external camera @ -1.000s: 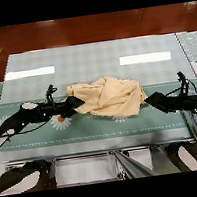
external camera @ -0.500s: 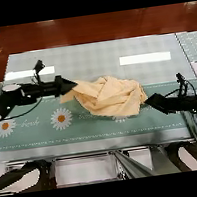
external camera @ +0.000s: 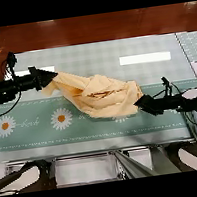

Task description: Fold the shirts.

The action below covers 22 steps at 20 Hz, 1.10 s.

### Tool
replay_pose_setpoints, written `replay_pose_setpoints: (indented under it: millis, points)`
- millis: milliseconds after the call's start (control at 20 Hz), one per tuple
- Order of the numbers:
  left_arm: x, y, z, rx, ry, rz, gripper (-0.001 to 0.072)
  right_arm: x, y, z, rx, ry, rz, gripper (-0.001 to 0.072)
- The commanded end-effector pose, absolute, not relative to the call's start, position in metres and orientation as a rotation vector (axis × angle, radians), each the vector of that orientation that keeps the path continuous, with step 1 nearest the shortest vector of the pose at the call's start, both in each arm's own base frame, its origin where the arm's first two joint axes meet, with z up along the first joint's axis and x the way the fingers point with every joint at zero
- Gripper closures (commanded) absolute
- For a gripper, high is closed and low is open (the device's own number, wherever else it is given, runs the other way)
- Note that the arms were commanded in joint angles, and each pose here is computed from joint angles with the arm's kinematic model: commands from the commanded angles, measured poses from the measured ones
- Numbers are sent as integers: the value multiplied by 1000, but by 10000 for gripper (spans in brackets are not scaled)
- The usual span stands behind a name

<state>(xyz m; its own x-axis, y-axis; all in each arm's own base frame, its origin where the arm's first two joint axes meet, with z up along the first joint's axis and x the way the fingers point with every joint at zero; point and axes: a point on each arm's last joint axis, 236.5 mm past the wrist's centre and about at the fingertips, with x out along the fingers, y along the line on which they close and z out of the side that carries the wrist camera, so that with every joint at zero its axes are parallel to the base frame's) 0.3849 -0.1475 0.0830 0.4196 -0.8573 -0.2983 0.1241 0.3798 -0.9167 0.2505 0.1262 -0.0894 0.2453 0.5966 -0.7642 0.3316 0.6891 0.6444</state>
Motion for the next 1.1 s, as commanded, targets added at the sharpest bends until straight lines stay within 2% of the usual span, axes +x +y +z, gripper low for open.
replay_pose_setpoints:
  millis: [0, 50, 100, 150, 200, 250, 300, 350, 450, 550, 650, 750, 850, 1000, 1050]
  points:
    - [385, -143, 85, -973, 913, -756, 682, 266, 152, -93, 865, 1359, 258, 85]
    - [385, -143, 85, -974, 913, -756, 682, 272, 158, -92, 867, 1363, 270, 87]
    - [385, -143, 85, -974, 913, -756, 682, 277, 167, -92, 859, 1374, 291, 126]
    - [385, -143, 85, -974, 913, -756, 682, 280, 176, -91, 843, 1390, 316, 296]
    - [386, -143, 85, -975, 911, -753, 682, 284, 184, -87, 824, 1403, 351, 590]
    - [387, -140, 90, -1000, 907, -752, 682, 289, 191, -78, 790, 1397, 410, 684]
    - [389, -138, 112, -1069, 862, -791, 682, 299, 192, -62, 746, 1377, 460, 684]
    - [396, -131, 150, -1116, 733, -854, 682, 311, 193, -40, 693, 1338, 505, 684]
    - [411, -106, 211, -1124, 534, -860, 683, 353, 185, 31, 610, 1156, 537, 685]
    - [414, -87, 267, -1050, 414, -860, 683, 394, 170, 142, 535, 880, 553, 685]
    - [405, -77, 331, -960, 299, -876, 683, 402, 146, 268, 432, 605, 533, 685]
    - [391, -67, 390, -813, 209, -821, 684, 375, 125, 365, 305, 405, 487, 685]
    - [373, -52, 428, -573, 184, -650, 684, 325, 111, 439, 206, 244, 454, 685]
    - [327, -18, 478, -267, 125, -304, 684, 240, 101, 499, 127, 64, 437, 685]
    - [306, -17, 495, -194, 86, -242, 684, 216, 98, 506, 107, 33, 427, 685]
